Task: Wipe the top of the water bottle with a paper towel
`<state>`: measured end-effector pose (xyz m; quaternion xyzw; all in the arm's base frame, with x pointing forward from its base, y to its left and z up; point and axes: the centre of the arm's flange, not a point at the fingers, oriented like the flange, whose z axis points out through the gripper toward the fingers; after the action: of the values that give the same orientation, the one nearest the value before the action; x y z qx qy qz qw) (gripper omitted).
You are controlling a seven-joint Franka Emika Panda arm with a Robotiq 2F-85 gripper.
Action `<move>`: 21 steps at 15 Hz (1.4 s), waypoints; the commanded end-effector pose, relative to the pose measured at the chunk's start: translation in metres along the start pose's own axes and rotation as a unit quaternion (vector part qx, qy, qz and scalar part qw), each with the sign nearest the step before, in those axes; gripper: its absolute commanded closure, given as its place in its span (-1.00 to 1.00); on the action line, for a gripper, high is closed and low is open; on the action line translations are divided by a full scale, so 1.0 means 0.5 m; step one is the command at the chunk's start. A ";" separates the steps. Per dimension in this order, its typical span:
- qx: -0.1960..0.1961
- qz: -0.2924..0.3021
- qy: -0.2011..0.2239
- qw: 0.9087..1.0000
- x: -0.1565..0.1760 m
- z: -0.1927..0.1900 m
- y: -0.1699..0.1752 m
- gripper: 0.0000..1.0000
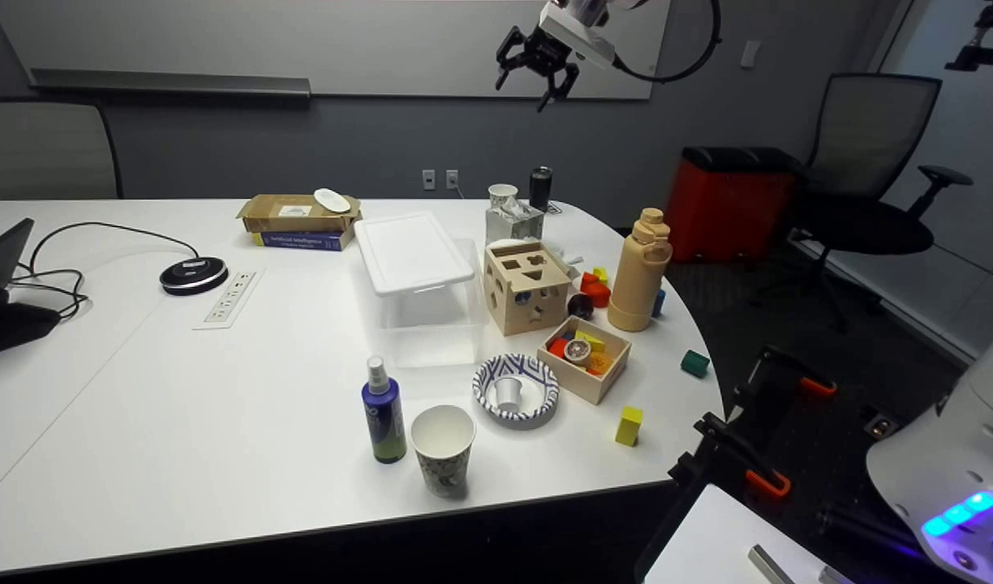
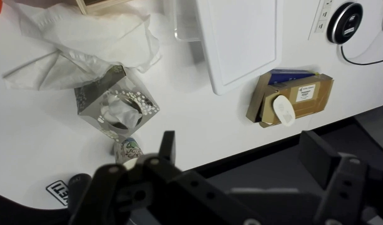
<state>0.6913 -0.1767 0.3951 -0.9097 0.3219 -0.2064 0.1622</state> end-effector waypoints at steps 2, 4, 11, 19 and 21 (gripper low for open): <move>-0.020 0.043 -0.014 0.999 0.075 0.124 0.029 -1.00; -0.036 0.053 -0.022 0.998 0.076 0.179 0.064 -1.00; -0.099 0.067 -0.057 0.991 0.048 0.363 0.176 -1.00; -0.132 0.078 -0.089 0.984 0.004 0.514 0.249 -1.00; -0.140 0.088 -0.092 0.982 -0.004 0.534 0.267 -1.00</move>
<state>0.7330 -0.2220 0.1206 -0.9125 0.3932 -0.0737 0.0852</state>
